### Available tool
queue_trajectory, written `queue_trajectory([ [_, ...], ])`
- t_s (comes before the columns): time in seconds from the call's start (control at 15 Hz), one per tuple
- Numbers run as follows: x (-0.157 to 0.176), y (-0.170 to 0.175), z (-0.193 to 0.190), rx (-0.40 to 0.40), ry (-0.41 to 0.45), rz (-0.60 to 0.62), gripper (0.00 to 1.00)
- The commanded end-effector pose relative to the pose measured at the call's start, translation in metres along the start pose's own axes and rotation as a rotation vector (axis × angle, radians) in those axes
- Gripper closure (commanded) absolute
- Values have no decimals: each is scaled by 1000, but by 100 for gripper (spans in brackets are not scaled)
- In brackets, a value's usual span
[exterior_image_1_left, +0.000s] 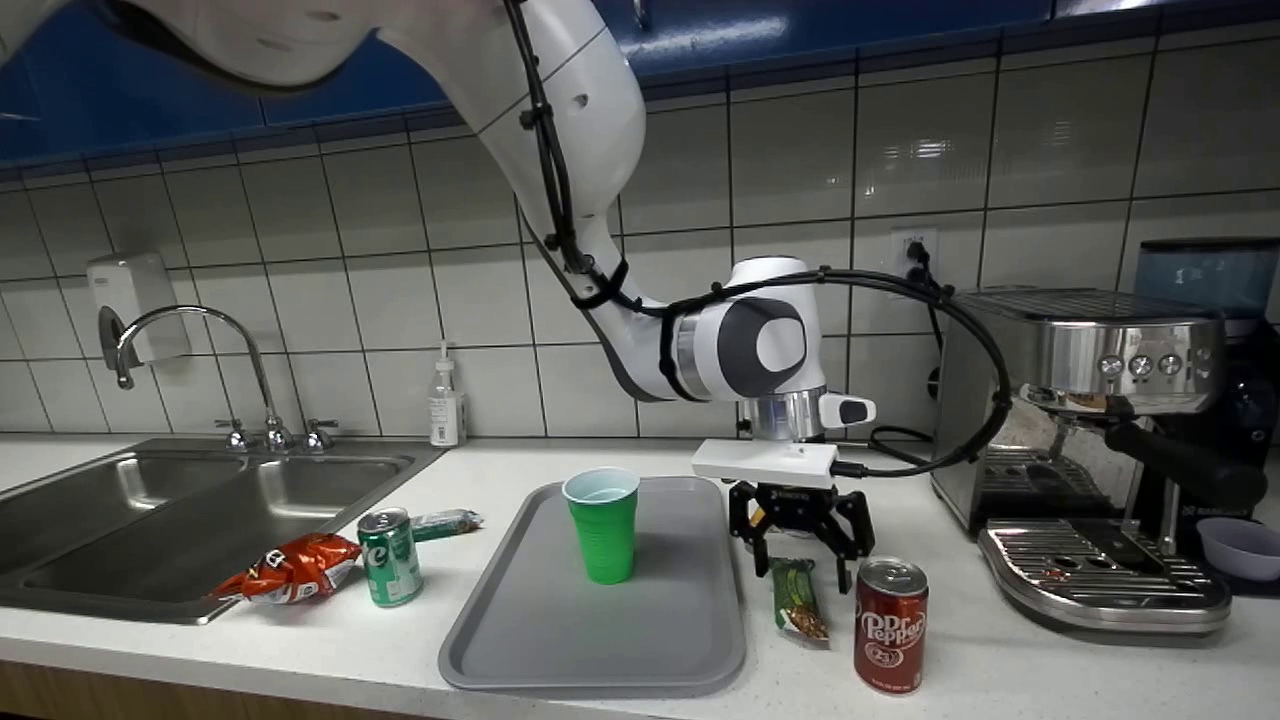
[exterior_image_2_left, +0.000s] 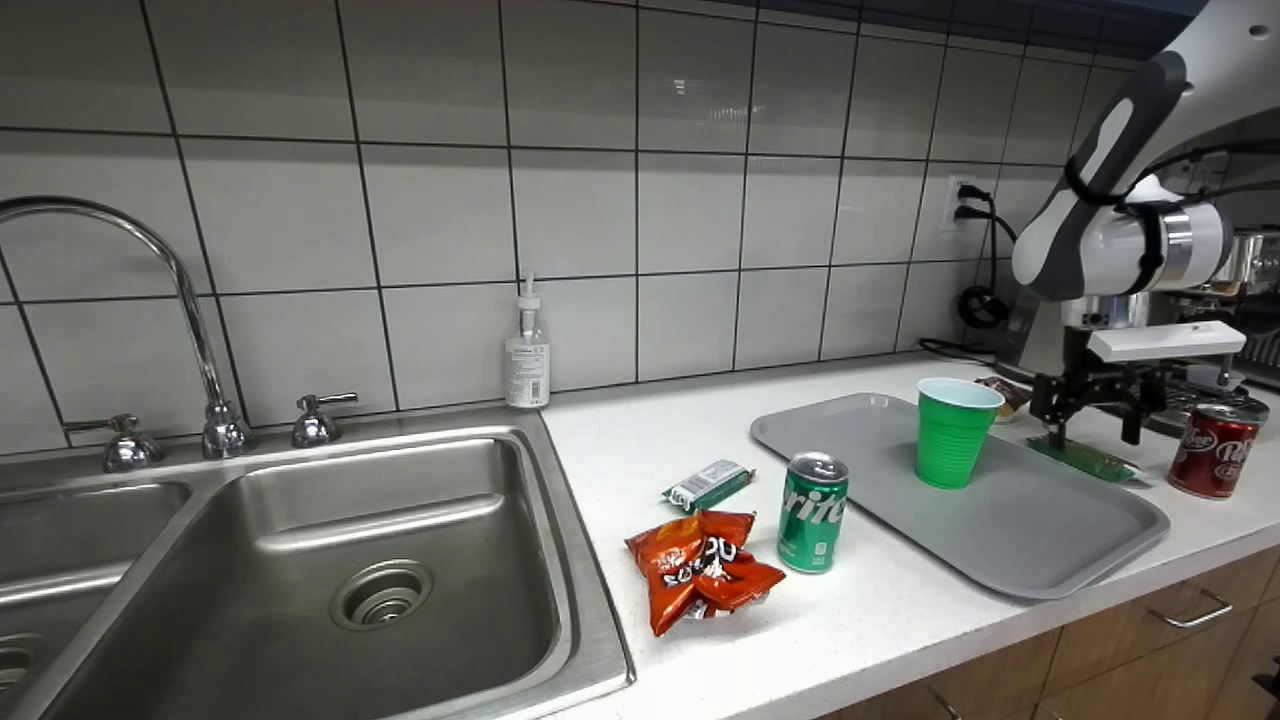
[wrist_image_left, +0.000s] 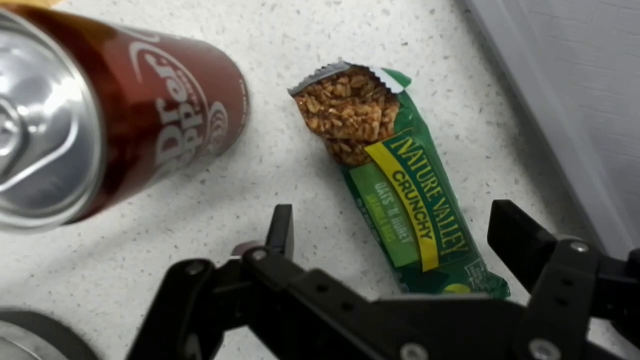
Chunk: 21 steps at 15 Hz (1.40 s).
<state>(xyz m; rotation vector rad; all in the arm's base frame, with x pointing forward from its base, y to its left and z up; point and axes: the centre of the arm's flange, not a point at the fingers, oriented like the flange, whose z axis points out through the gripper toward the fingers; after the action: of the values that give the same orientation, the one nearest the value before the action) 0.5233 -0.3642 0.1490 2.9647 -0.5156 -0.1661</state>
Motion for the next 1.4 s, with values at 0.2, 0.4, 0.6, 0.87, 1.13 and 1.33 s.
queue_trajectory([
  [0.2,0,0,0,0,0,0,0],
  [0.4,2,-1,2,4,-7,-33,0],
  [0.6,4,-3,5,8,-12,-49,0],
  [0.87,8,-1,9,12,-25,-92,0],
  [1.13,11,4,10,12,-22,-130,0],
  [1.33,12,6,10,13,-21,-160,0],
])
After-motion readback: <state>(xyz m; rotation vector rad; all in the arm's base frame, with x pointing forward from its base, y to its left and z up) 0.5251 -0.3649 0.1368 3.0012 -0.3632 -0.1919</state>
